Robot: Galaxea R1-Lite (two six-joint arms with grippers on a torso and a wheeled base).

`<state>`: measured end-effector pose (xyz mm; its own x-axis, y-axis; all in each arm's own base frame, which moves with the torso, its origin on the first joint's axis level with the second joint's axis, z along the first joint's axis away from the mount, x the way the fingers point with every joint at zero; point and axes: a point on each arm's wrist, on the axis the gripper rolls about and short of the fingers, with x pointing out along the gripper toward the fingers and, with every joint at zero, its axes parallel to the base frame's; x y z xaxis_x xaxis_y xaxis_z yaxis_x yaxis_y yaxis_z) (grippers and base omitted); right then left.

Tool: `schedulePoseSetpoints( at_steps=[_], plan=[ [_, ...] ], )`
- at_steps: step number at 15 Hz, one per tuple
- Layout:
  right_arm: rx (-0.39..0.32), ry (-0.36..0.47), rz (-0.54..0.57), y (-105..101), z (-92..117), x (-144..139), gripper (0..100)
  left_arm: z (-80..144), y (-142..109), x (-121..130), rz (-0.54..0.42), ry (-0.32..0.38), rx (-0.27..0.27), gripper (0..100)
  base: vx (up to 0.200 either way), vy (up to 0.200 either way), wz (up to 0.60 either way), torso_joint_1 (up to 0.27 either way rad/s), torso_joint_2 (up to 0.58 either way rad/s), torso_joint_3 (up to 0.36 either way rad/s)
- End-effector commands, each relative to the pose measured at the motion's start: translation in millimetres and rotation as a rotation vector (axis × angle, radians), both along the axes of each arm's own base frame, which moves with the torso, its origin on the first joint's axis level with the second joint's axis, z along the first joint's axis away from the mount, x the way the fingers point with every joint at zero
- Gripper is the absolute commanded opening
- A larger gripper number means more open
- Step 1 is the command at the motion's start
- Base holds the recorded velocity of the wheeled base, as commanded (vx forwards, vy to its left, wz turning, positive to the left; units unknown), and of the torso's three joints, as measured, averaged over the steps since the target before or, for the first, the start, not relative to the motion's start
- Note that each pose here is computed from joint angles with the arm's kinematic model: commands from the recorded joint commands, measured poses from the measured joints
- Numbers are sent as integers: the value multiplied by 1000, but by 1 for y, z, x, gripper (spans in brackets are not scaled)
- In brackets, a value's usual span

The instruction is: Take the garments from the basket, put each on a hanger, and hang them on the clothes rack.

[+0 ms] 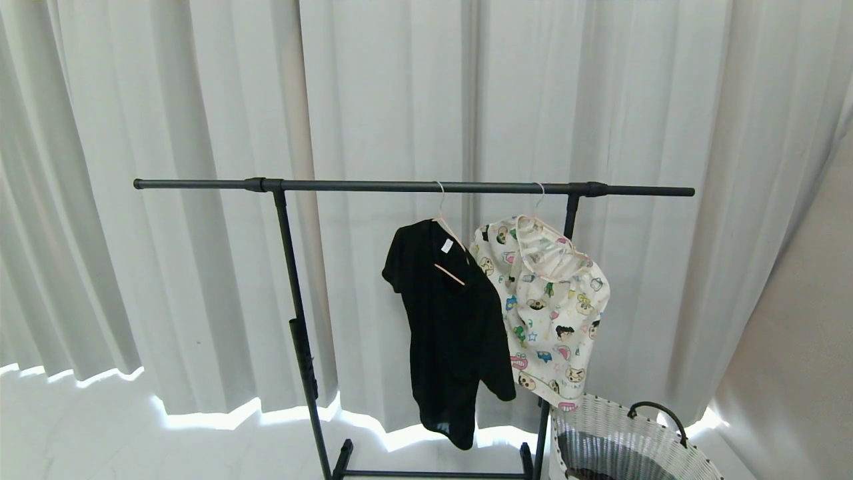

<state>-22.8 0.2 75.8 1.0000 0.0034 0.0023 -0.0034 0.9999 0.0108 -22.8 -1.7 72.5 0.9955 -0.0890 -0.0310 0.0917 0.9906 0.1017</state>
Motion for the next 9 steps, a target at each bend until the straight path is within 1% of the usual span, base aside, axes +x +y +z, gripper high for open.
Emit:
schedulePoseSetpoints(
  at_steps=[1, 9],
  plan=[
    [0, -1, 1, 0, 0, 0, 100, 0, 0, 0, 0, -2, 0, 100, 0, 0, 0, 0, 0, 0],
    [0, -1, 0, 0, 0, 0, 100, 0, 0, 0, 0, -2, 0, 100, 0, 0, 0, 0, 0, 0]
  ],
)
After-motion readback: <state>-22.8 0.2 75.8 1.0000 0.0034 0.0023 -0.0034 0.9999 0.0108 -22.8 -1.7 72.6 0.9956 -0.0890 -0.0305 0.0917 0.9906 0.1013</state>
